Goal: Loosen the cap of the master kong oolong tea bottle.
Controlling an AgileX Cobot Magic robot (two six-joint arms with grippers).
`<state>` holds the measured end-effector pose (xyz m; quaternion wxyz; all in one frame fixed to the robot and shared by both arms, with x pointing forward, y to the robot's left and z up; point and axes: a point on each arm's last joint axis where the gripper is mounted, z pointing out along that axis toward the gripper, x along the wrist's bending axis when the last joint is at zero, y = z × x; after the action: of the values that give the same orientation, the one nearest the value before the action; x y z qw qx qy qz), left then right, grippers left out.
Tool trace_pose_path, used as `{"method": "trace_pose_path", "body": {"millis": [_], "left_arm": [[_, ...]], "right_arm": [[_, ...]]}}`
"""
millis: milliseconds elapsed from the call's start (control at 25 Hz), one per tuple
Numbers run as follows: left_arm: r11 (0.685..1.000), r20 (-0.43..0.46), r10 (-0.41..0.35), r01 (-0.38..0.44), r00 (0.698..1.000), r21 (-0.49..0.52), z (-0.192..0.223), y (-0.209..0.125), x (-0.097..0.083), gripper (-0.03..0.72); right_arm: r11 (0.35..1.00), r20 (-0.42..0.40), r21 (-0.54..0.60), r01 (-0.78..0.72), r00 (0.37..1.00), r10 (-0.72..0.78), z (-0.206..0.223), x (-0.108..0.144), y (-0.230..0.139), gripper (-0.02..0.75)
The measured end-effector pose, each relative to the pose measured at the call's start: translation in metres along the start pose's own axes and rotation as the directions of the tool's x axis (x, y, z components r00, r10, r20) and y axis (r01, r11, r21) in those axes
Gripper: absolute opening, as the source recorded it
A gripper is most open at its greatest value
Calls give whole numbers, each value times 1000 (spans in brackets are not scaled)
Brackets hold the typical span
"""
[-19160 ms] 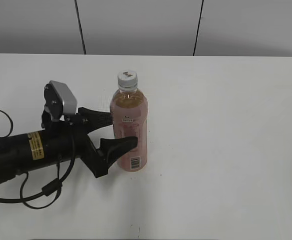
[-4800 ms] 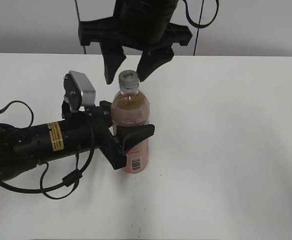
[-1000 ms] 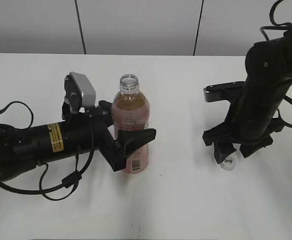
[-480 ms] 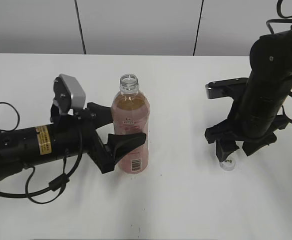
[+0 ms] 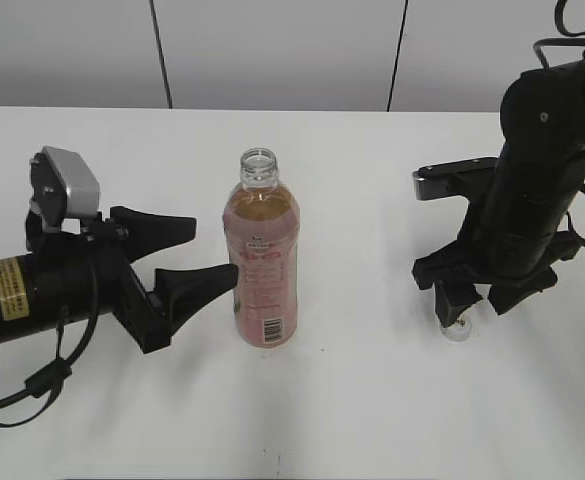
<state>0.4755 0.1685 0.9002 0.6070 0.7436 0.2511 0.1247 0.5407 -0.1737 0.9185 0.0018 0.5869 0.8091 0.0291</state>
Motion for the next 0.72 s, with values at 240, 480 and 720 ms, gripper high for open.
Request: {"method": "trace_pose_path", "body": {"millis": [240,480,720], "left_arm": [[996,-166,60,-49,984,72,-24,19,15,542],[976,-510,-24,130,860,173,-51,36,36,522],[889,-725,-185,427,663,164,-69,48,55,505]], "right_arm": [[1000,-7,7,-6,1000,6,0,1,-1,495],[1000,-24,10,-20,1000,21,0,2,-1,495],[1000,-24,15,-21,999,21,0,2,-1,495]]}}
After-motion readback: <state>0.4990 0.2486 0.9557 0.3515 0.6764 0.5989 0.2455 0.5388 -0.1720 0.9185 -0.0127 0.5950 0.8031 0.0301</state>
